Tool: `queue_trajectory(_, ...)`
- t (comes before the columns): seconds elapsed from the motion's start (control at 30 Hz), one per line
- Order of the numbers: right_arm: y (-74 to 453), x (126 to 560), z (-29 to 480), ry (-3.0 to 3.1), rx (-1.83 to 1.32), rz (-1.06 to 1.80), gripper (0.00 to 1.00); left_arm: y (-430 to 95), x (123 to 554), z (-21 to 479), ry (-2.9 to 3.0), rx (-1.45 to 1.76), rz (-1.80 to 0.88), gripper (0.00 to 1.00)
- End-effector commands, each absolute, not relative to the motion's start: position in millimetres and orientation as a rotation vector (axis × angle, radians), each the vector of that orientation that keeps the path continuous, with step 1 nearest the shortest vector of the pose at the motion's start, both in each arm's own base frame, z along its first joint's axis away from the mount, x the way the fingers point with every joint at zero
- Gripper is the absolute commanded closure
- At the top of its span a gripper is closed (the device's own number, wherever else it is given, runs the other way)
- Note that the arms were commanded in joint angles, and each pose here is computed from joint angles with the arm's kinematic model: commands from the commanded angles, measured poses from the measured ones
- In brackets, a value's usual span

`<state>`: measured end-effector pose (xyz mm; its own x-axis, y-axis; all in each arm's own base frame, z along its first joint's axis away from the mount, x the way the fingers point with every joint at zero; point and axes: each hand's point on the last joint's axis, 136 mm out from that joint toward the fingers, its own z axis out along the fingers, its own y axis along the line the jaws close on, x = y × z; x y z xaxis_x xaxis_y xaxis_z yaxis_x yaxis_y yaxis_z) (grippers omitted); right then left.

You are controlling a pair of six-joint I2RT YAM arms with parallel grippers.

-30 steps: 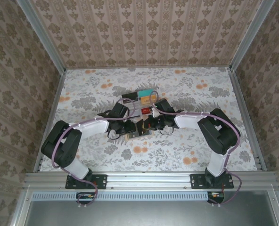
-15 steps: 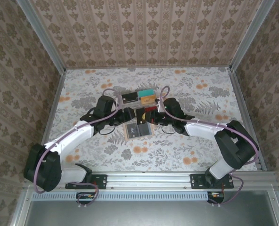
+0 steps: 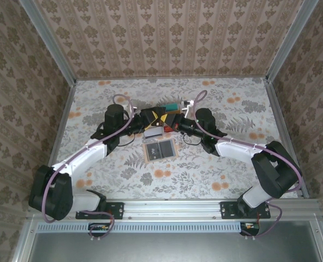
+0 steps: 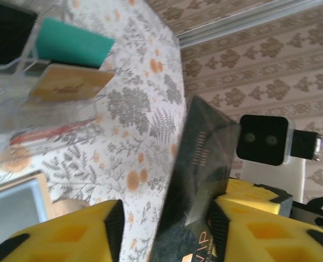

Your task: Take the credit cards out of the card holder

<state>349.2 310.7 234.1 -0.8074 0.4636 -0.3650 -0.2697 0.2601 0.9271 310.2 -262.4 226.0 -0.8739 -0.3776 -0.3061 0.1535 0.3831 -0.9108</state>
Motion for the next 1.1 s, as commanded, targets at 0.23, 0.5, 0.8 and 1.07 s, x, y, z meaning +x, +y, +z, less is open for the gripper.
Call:
queue_trajectory(0.23, 299, 360, 305, 1.739, 0.196, 1.72, 1.0, -268, 307, 282, 1.998, -0.191, -1.678, 0.72)
queue_trajectory(0.5, 300, 360, 305, 1.748, 0.188, 1.73, 1.0, -274, 310, 278, 1.999, -0.166, -1.697, 0.96)
queue_trajectory(0.8, 283, 359, 254, 2.006, 0.221, 1.539, 0.34, -259, 311, 255, 2.144, -0.089, -1.447, 1.0)
queue_trajectory(1.07, 238, 338, 194, 2.271, 0.133, 1.117, 0.07, -207, 320, 234, 2.338, 0.175, -0.842, 1.0)
